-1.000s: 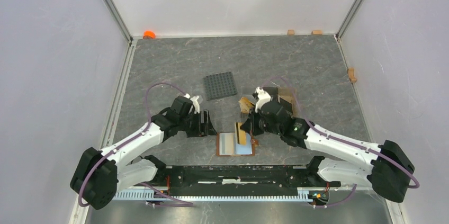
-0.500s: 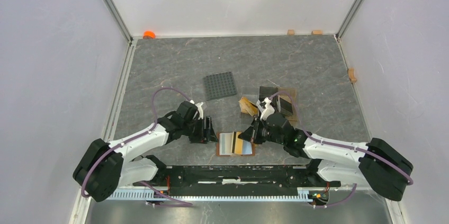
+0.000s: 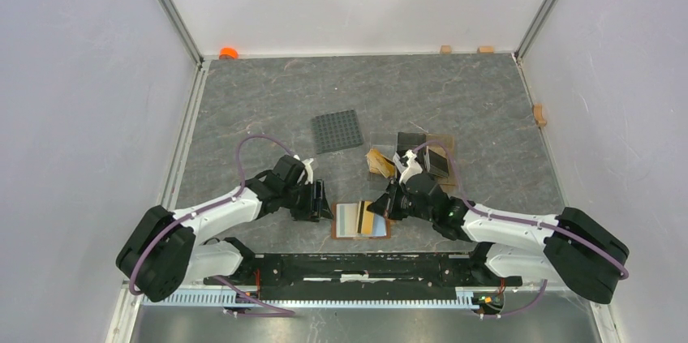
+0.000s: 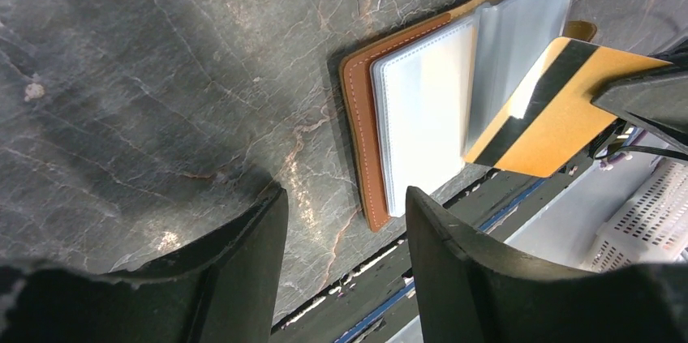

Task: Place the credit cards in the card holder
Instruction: Insert the credit card into the card holder.

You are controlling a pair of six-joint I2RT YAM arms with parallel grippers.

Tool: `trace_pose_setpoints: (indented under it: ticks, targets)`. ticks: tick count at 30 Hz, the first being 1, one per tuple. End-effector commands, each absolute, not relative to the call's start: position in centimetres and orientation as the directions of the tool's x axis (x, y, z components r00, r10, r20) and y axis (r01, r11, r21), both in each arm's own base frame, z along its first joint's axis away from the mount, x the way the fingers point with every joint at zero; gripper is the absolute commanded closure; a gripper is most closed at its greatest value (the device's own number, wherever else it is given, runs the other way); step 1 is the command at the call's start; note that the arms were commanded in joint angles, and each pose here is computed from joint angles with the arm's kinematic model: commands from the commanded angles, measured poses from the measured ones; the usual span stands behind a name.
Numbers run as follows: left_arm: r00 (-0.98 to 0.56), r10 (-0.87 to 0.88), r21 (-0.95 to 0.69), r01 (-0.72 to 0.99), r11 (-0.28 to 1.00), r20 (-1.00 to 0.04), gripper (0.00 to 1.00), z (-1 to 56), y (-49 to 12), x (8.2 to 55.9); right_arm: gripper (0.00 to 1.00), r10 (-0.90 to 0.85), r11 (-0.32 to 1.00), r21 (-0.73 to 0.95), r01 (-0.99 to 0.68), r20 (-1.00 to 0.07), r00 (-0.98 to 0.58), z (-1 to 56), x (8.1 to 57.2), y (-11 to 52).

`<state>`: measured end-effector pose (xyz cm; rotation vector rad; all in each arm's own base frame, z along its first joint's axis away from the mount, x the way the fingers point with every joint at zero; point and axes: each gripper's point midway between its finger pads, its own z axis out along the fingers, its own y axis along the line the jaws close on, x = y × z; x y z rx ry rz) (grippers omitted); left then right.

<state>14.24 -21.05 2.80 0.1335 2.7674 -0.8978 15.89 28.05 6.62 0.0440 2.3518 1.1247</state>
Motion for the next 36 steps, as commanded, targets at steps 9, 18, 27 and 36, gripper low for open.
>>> trace_pose_setpoints:
  ticks: [9,18,27,36]
  targets:
    - [-0.965,0.030,-0.592,0.183,0.785,-0.259,0.40,3.3,-21.8,14.6,1.00,0.255,0.692,0.698,-0.184,-0.475,-0.842,6.2,16.9,27.6]
    - [-0.968,0.036,-0.593,0.181,0.785,-0.247,0.43,2.9,-21.9,14.4,1.00,0.230,0.736,0.656,-0.167,-0.475,-0.849,4.6,16.7,26.8]
    - [-0.972,0.041,-0.596,0.175,0.784,-0.232,0.48,2.4,-22.0,14.1,1.00,0.234,0.737,0.655,-0.165,-0.476,-0.848,3.7,16.6,26.9]
    - [-0.974,0.046,-0.592,0.172,0.787,-0.221,0.53,2.0,-22.0,14.0,1.00,0.212,0.740,0.651,-0.171,-0.466,-0.859,2.9,16.2,27.3]
